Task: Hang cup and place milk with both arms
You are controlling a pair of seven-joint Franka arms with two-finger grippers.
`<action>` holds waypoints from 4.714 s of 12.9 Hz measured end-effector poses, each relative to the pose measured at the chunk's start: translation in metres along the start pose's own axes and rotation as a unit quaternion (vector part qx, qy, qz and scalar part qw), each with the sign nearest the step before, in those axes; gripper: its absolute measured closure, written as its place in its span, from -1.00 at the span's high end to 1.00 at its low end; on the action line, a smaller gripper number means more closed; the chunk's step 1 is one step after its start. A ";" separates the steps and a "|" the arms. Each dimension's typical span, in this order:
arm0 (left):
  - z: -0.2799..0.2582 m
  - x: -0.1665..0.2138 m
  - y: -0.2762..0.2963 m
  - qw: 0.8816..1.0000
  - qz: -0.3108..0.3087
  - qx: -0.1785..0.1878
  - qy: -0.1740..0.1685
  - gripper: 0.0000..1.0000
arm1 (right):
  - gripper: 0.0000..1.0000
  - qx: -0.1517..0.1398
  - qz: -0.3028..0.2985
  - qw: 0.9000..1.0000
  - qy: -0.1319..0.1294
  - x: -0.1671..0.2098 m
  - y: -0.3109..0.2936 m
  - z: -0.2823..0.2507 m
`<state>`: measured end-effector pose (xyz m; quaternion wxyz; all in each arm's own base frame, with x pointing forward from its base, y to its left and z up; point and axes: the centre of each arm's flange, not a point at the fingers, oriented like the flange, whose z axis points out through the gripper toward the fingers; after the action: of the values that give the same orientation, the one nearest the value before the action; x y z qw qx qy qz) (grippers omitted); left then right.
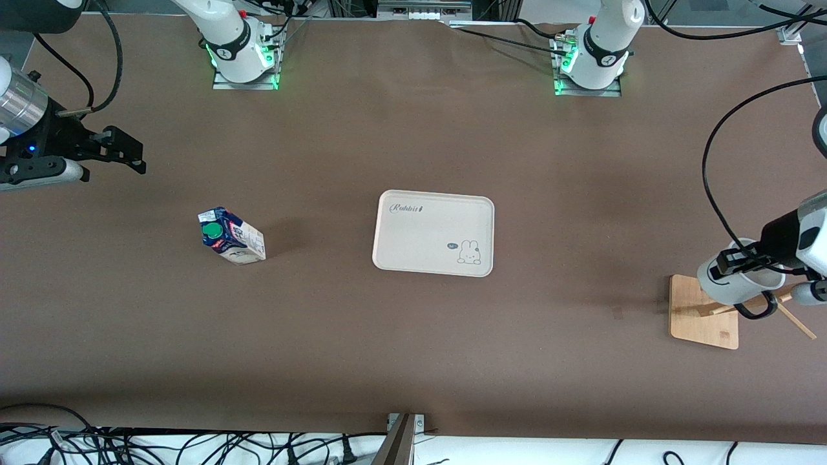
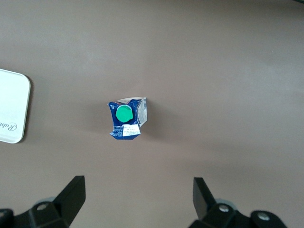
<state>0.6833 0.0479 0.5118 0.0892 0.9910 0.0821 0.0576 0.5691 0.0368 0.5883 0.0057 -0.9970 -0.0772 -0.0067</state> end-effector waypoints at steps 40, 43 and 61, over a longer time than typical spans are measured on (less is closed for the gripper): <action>-0.077 -0.060 0.005 0.983 0.127 0.052 -0.120 1.00 | 1.00 0.000 0.000 1.000 0.000 0.000 0.000 0.000; -0.109 -0.067 0.010 0.983 0.130 0.054 -0.117 1.00 | 1.00 0.000 0.000 1.000 0.000 0.000 0.000 0.000; -0.110 -0.119 -0.002 0.983 0.137 0.061 -0.107 1.00 | 1.00 0.000 0.000 1.000 0.000 0.000 0.000 0.000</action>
<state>0.5526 0.0474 0.6070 0.0284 0.9968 -0.0611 -0.0425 0.5695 0.0371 0.5881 0.0057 -0.9970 -0.0775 -0.0069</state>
